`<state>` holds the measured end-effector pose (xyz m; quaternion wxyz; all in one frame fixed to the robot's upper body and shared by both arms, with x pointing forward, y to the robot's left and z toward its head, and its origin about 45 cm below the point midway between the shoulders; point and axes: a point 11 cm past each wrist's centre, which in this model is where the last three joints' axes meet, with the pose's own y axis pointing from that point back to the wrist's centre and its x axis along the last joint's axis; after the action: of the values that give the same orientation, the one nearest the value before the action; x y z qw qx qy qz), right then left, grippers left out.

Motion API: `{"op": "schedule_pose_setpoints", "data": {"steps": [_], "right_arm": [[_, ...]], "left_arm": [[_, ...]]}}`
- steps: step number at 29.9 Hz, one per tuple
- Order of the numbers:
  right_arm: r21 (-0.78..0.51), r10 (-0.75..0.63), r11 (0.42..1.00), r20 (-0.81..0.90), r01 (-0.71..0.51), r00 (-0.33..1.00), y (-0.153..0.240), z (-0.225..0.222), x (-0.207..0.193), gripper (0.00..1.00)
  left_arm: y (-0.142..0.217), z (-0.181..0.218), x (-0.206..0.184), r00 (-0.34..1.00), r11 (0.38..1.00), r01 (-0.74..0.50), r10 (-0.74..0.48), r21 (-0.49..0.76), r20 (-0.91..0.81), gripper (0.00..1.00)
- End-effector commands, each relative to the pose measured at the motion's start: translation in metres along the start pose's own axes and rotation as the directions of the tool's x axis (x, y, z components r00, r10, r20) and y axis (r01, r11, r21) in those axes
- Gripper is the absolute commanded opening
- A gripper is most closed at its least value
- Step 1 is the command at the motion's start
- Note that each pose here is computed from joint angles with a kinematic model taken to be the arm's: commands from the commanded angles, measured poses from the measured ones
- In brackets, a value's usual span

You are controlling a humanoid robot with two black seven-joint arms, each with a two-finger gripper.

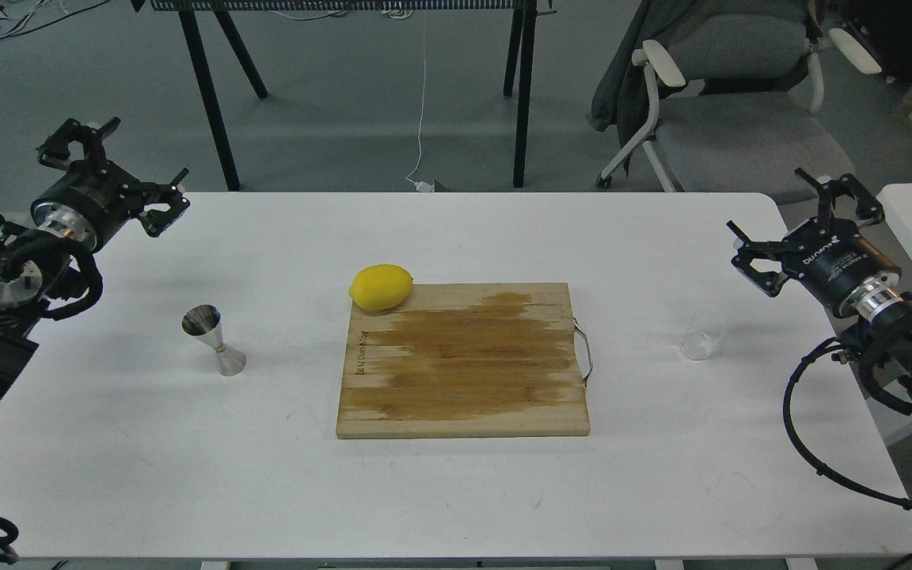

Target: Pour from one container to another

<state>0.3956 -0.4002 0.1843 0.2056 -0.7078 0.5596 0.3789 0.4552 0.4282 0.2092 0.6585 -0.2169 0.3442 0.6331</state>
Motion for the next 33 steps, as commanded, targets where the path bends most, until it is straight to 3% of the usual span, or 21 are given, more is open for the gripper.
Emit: {"op": "schedule_pose_setpoints", "data": {"steps": [1, 7, 12, 17, 20, 26, 30, 33], "right_arm": [[0.002, 0.003, 1.000, -0.004, -0.003, 1.000, 0.001, -0.002, 0.001, 0.99], [0.004, 0.011, 1.000, -0.001, -0.011, 1.000, 0.003, 0.000, 0.004, 0.99], [0.004, 0.011, 1.000, -0.001, -0.011, 1.000, 0.003, 0.000, 0.004, 0.99], [0.008, 0.010, 1.000, -0.003, -0.010, 1.000, 0.003, -0.002, 0.003, 0.99], [0.011, 0.005, 1.000, -0.004, -0.005, 1.000, 0.004, -0.005, 0.002, 0.99], [0.049, 0.001, 0.999, -0.004, -0.001, 1.000, 0.007, -0.019, 0.000, 0.99], [0.053, -0.005, 0.999, -0.006, 0.005, 1.000, 0.005, -0.021, -0.002, 0.99], [0.053, 0.000, 0.999, -0.009, 0.001, 1.000, 0.006, -0.022, 0.000, 0.99]], "left_arm": [[0.001, 0.003, 0.003, 1.000, 0.999, -0.009, 0.009, -0.049, -0.002, 1.00], [0.009, 0.022, 0.021, 0.998, 0.980, -0.066, 0.066, -0.190, -0.008, 1.00], [0.018, 0.023, 0.045, 0.985, 0.914, -0.171, 0.158, -0.369, -0.066, 1.00], [0.024, 0.035, 0.049, 0.983, 0.902, -0.173, 0.185, -0.395, -0.010, 1.00], [0.042, 0.081, 0.058, 0.960, 0.888, -0.172, 0.249, -0.427, 0.131, 1.00], [0.056, 0.180, 0.009, 0.824, 0.833, -0.001, 0.314, -0.553, 0.471, 1.00], [0.047, 0.212, -0.034, 0.593, 0.877, 0.073, 0.345, -0.476, 0.728, 1.00], [0.031, 0.207, -0.063, 0.392, 0.913, 0.101, 0.329, -0.396, 0.859, 0.99]]}}
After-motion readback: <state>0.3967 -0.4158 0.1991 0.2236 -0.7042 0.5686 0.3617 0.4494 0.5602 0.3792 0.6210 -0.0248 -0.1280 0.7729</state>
